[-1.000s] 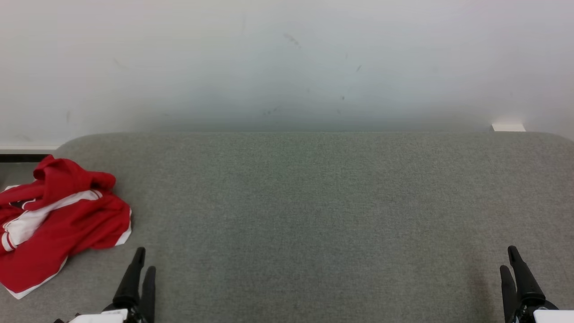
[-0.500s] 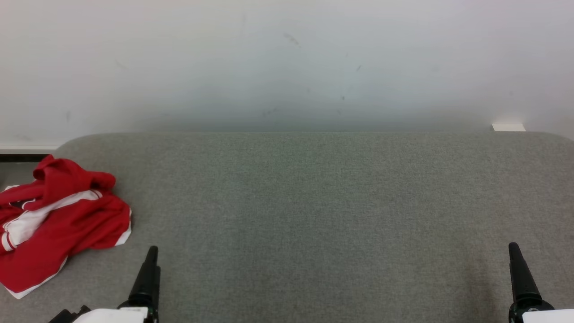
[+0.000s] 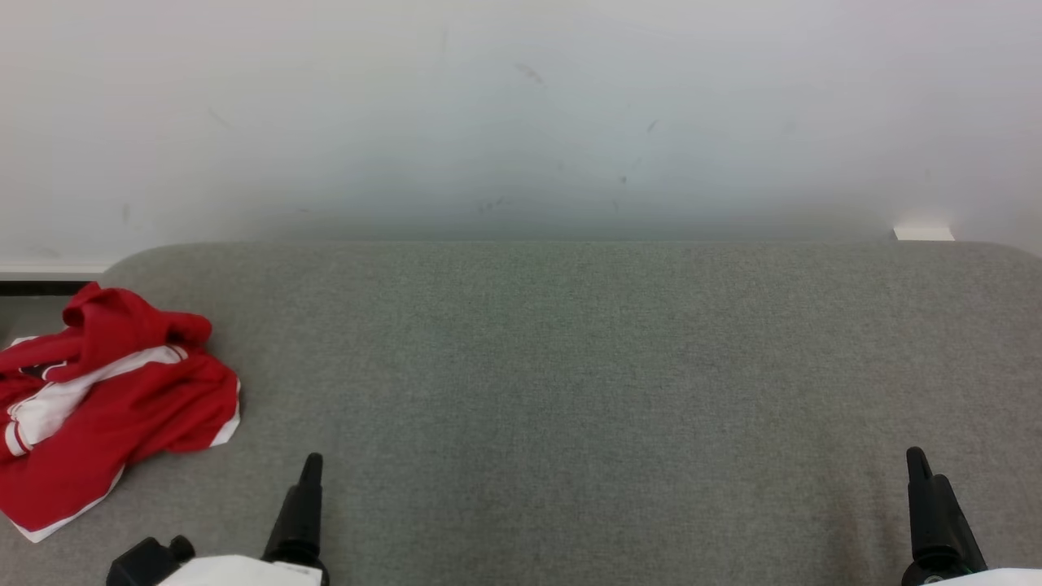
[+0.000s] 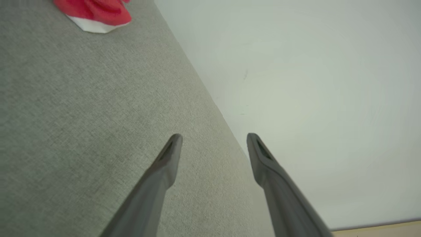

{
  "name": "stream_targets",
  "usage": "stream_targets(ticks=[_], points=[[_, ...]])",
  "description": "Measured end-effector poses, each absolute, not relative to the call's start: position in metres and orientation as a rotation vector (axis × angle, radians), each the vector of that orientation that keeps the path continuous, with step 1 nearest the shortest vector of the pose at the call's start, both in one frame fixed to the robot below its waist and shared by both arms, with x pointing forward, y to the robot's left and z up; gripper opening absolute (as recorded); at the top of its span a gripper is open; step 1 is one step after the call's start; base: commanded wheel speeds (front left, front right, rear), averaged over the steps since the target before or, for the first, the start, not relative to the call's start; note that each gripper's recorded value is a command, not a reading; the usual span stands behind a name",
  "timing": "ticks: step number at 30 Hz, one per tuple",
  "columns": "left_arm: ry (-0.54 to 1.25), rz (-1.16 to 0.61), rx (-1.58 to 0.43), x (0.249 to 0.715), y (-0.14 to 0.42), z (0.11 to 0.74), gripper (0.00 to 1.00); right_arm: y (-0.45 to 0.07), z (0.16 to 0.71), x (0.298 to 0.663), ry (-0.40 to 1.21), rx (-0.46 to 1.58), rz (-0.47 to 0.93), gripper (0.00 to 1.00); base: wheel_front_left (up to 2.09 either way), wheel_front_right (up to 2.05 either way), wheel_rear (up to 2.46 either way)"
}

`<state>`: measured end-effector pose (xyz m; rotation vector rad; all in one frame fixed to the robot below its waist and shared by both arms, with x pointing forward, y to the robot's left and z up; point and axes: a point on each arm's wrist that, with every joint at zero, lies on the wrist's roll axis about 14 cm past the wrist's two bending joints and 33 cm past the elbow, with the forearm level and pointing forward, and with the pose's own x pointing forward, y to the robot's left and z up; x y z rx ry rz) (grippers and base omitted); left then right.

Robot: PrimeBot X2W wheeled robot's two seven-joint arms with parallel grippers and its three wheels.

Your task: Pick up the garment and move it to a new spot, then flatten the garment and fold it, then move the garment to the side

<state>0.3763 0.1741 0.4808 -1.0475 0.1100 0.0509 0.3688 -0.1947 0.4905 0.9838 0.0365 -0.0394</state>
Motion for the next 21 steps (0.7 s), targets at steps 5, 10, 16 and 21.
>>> stream_targets(ticks=[5, 10, 16, 21], points=[[0.103, 0.035, -0.948, 0.3762, 0.1709, 0.4836, 1.00, -0.1940, 0.4899, 0.3670, 0.038, 0.897, -0.034, 1.00, 0.00, 0.00, 0.00], [0.093, 0.028, -0.863, 0.3753, 0.1688, 0.4854, 1.00, -0.1946, 0.4903, 0.3653, 0.033, 0.818, -0.032, 1.00, 0.00, 0.00, 0.00], [0.082, 0.013, -0.757, 0.3749, 0.1661, 0.4874, 1.00, -0.1942, 0.4917, 0.3640, 0.022, 0.737, -0.027, 1.00, 0.00, 0.00, 0.00], [0.079, 0.002, -0.681, 0.3739, 0.1638, 0.4875, 1.00, -0.1937, 0.4927, 0.3630, 0.016, 0.672, -0.022, 1.00, 0.00, 0.00, 0.00]])
